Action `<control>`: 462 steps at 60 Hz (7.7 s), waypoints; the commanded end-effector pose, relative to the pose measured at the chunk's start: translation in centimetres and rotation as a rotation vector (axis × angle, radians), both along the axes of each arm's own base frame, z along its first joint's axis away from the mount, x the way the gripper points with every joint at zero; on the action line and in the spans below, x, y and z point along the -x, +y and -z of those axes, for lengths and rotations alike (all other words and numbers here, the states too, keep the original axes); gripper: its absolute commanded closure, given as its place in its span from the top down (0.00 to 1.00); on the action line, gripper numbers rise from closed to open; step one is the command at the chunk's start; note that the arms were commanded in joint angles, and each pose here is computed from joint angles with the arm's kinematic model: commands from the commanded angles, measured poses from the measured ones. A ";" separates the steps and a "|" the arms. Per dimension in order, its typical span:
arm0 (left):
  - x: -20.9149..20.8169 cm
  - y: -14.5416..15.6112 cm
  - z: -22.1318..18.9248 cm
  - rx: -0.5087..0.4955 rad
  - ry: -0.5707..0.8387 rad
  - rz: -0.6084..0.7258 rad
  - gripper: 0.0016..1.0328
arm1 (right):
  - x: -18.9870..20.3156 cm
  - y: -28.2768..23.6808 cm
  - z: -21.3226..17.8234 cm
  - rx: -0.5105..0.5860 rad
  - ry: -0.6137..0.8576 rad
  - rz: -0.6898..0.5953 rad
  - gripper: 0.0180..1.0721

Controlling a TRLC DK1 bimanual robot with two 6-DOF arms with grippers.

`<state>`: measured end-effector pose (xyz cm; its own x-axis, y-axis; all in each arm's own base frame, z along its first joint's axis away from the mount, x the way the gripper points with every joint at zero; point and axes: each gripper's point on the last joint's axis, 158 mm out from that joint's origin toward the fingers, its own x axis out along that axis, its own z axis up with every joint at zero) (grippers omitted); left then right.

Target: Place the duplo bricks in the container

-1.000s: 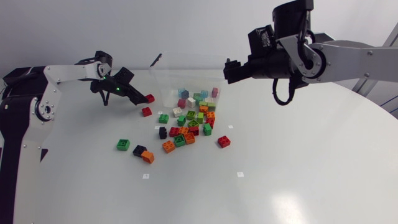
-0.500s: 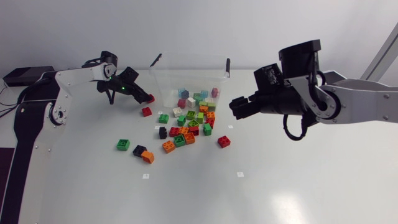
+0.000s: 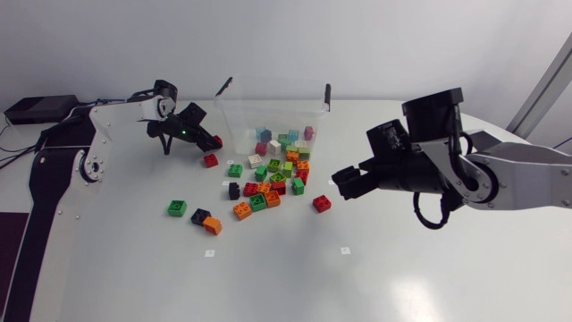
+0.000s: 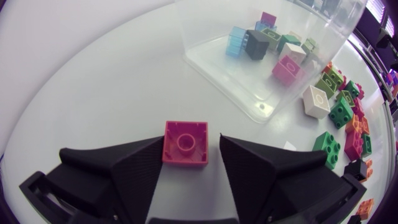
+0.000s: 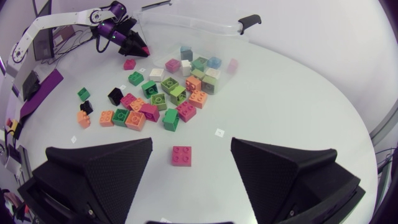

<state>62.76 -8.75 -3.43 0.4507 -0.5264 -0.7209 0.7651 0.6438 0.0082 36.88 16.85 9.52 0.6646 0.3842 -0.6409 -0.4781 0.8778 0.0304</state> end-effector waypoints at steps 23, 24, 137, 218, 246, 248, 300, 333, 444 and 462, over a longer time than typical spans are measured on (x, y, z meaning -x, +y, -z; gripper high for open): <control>2.1 2.3 -1.8 -0.037 0.034 0.000 0.31 | 0.5 2.0 3.8 0.053 0.085 -0.062 0.87; 2.2 2.4 -2.2 -0.037 0.031 -0.002 0.31 | 0.5 2.2 4.0 0.055 0.089 -0.065 0.87; 1.3 -11.3 -20.0 0.032 -0.180 -0.193 0.68 | -2.3 1.3 2.7 0.178 0.115 0.002 0.29; 18.5 -0.8 -18.5 -0.175 -0.184 -0.134 0.95 | -15.0 8.0 -7.3 0.016 -0.125 0.033 0.29; 22.6 0.5 -11.9 -0.223 -0.098 0.016 0.95 | -19.0 7.7 -6.2 0.004 -0.149 0.067 0.29; 23.0 0.5 -11.6 -0.230 -0.095 0.027 0.95 | -19.3 7.6 -6.2 0.004 -0.152 0.071 0.29; 28.1 -1.5 -5.2 -0.343 -0.076 0.396 0.95 | -17.5 7.9 -11.0 0.011 -0.234 0.049 0.88; 26.9 -1.3 -1.5 -0.435 -0.051 0.685 0.95 | -5.8 6.5 -7.3 0.041 -0.154 -0.059 0.88; 28.4 1.6 -13.5 -0.271 -0.209 0.476 0.24 | 2.0 22.0 10.9 0.352 0.292 -0.406 0.85; 25.8 3.7 -18.9 -0.201 -0.314 0.304 0.24 | 1.9 22.8 12.3 0.406 0.365 -0.409 0.77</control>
<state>36.39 -5.29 13.01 0.4583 -0.5286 -0.7145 0.8872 0.3204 0.3321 35.18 39.21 -1.60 0.2526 0.2668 -0.9301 -0.8011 0.5967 -0.0464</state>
